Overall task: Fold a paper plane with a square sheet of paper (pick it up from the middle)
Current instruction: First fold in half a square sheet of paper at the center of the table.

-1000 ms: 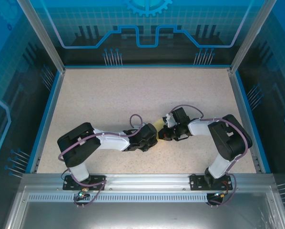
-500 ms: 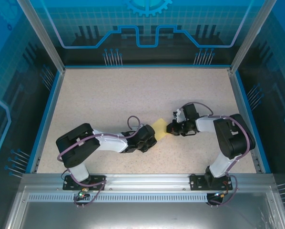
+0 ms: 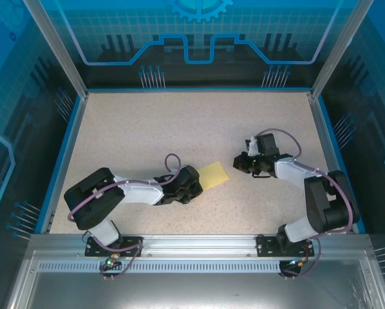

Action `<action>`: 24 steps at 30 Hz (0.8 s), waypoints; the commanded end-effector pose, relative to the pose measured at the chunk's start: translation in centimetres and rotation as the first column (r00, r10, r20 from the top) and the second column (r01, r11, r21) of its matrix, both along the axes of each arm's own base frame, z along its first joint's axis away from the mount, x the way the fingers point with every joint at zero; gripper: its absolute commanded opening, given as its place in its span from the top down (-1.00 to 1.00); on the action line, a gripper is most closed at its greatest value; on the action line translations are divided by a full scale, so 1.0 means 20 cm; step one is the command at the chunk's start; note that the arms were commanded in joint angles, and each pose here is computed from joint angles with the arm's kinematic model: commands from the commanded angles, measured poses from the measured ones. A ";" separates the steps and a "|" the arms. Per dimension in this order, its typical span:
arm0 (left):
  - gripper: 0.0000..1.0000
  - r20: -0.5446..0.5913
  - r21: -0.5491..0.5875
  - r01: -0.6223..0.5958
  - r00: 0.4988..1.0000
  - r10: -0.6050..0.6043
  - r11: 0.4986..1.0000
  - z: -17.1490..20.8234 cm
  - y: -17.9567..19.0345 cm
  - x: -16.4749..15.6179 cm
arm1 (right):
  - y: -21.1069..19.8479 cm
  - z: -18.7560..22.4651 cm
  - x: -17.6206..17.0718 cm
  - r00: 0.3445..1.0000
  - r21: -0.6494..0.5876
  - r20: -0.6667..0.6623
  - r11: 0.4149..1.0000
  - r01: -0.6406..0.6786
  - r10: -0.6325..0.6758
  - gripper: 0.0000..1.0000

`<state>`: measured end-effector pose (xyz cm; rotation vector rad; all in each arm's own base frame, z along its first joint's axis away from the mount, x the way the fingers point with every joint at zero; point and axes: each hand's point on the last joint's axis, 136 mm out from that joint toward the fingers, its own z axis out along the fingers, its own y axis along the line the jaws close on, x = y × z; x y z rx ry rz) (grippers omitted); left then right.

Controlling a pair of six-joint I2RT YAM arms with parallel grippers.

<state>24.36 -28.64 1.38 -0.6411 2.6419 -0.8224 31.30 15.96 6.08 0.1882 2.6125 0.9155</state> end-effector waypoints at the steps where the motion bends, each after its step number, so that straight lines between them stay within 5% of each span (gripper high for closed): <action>1: 1.00 -0.066 0.174 0.070 0.996 -0.059 0.982 -0.13 0.21 -0.09 | 0.17 0.01 -0.13 0.992 0.043 -0.039 0.992 -0.115 0.117 0.95; 11: 1.00 -0.086 0.209 0.034 0.996 -0.016 0.977 -0.16 0.28 -0.09 | 0.49 -0.10 -0.22 0.967 0.098 -0.105 0.970 -0.221 0.231 0.96; 24: 1.00 -0.203 0.361 -0.053 0.970 0.134 0.931 -0.23 0.45 -0.17 | 0.34 -0.30 -0.24 0.973 -0.024 -0.171 0.986 -0.163 0.156 0.98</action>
